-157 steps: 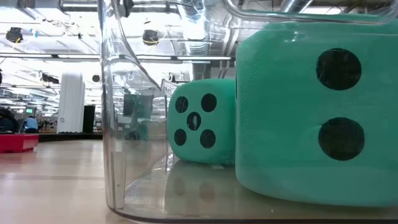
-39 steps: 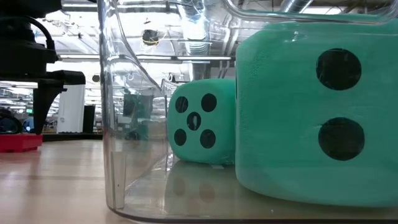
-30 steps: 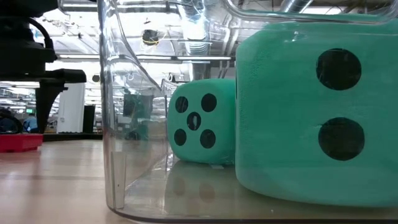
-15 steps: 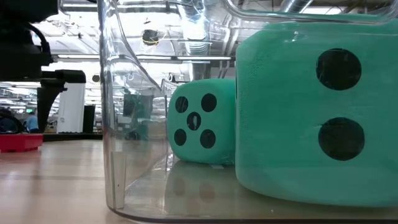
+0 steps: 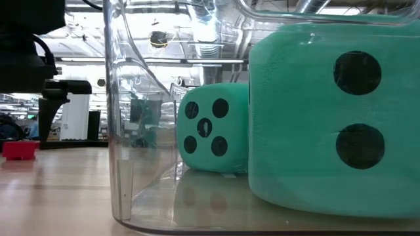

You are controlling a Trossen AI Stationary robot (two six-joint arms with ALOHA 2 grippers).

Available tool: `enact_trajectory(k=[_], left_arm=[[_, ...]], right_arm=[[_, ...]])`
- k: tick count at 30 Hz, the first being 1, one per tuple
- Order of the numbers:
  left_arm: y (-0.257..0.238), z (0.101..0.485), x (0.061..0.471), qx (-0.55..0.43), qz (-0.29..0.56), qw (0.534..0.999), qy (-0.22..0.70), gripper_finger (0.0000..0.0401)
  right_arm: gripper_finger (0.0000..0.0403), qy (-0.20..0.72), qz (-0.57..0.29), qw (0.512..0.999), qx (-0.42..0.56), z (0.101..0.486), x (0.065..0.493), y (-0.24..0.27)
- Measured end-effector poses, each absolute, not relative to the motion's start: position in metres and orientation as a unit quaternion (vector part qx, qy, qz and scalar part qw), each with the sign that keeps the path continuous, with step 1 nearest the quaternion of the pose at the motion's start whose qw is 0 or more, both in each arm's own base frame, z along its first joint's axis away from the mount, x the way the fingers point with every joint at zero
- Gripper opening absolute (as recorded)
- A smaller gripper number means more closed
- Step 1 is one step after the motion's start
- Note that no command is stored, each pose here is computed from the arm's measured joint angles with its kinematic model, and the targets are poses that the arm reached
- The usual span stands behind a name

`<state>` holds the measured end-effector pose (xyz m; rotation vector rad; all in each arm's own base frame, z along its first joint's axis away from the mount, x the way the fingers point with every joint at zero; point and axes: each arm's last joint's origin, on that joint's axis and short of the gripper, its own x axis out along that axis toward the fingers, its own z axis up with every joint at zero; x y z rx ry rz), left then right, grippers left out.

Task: Pick & Place Toys
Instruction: Put the red game piece into the yellow bin

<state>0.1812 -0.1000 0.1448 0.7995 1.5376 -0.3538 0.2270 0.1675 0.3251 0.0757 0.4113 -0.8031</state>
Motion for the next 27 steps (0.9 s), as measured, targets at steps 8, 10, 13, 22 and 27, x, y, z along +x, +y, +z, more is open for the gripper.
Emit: enact_trajectory(k=[8, 10, 13, 22, 27], left_arm=[[-0.0906, 0.1446, 0.1872, 0.330, -0.138, 0.642, 0.678, 0.0202], [-0.0893, 0.1447, 0.1878, 0.328, -0.136, 0.642, 0.680, 0.0196], [-0.0887, 0.1446, 0.1881, 0.326, -0.136, 0.642, 0.681, 0.0187], [-0.0892, 0.1447, 0.1878, 0.319, -0.145, 0.641, 0.682, 0.0139], [-0.0892, 0.1447, 0.1880, 0.320, -0.143, 0.642, 0.681, 0.0129]], right_arm=[[0.0398, 0.199, -0.388, 0.899, 0.037, 0.3251, 0.2270, 0.1675], [0.0398, 0.199, -0.388, 0.899, 0.037, 0.3251, 0.2270, 0.1675], [0.0398, 0.199, -0.388, 0.899, 0.037, 0.3251, 0.2270, 0.1675], [0.0398, 0.199, -0.388, 0.899, 0.037, 0.3251, 0.2270, 0.1675], [0.0398, 0.199, -0.388, 0.899, 0.037, 0.3251, 0.2271, 0.1675]])
